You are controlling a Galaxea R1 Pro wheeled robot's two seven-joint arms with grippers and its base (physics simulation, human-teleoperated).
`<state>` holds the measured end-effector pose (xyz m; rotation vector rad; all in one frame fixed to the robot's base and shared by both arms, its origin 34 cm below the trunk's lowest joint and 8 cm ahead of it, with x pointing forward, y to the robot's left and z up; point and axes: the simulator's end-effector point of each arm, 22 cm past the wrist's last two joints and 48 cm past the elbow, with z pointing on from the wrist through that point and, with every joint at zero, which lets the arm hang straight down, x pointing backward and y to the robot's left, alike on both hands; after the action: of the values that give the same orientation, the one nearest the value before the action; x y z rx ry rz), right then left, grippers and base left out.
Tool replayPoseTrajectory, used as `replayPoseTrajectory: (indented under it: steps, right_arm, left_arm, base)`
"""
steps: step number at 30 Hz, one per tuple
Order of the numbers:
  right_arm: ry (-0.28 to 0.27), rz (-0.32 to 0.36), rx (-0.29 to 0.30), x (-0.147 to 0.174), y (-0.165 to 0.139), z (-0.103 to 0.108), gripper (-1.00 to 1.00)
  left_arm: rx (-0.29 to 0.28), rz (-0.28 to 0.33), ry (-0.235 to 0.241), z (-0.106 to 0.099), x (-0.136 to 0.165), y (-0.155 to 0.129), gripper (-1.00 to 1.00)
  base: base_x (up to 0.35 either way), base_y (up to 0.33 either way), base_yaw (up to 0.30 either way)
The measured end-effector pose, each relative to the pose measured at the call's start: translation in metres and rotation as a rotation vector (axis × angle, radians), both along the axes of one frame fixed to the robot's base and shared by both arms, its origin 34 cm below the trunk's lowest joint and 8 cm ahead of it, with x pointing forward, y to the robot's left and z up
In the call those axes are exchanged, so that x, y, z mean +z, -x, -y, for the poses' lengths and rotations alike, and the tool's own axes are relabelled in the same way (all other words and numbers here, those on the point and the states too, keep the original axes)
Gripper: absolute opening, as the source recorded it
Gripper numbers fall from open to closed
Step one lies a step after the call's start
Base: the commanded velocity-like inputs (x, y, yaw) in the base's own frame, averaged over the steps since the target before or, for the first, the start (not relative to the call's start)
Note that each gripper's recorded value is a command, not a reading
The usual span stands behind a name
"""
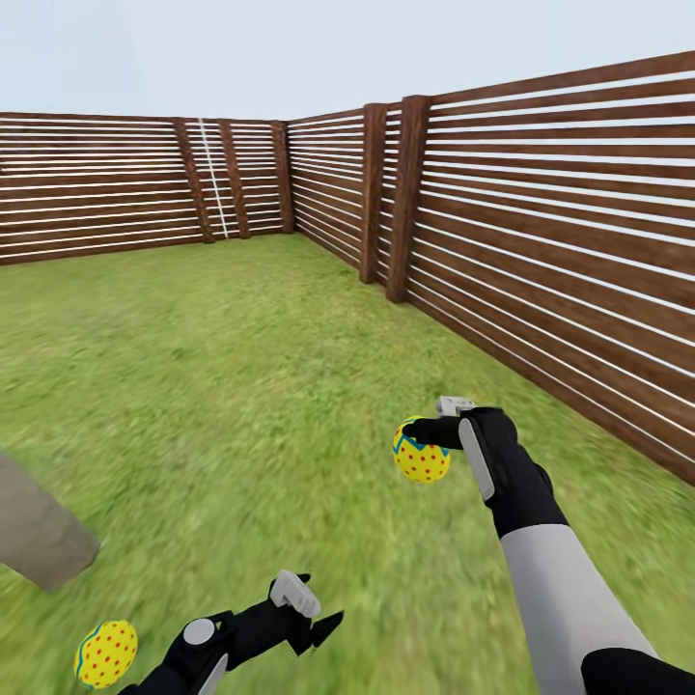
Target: Take the three Easter eggs out of the wicker basket on the lawn in the garden, then place them on the lawn next to a single tree (choose any tree) so that all three eggs are next to the same tree and none are left in the basket.
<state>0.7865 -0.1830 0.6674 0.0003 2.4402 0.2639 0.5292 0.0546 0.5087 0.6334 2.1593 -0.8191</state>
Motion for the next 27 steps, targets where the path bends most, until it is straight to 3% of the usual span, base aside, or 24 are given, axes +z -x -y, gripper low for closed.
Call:
replayPoseTrajectory:
  steps: [6,18,27]
  right_arm:
    - [0.000,-0.001,0.001,0.0000,0.0003,-0.0008,-1.00]
    - [0.000,-0.002,0.001,-0.0002,0.0004,-0.0008,-1.00]
    - [0.001,-0.002,0.001,-0.0002,0.0006,-0.0005,-1.00]
  left_arm:
    - [0.002,0.002,0.000,-0.0006,0.0011,-0.0009,1.00]
    - [0.003,0.002,0.001,-0.0001,0.0012,-0.0010,1.00]
    - [0.002,0.002,0.001,0.0000,0.0012,-0.0011,1.00]
  base:
    - [0.280,-0.157,0.265]
    - [0.330,-0.006,0.267]
    - [0.332,0.000,0.014]
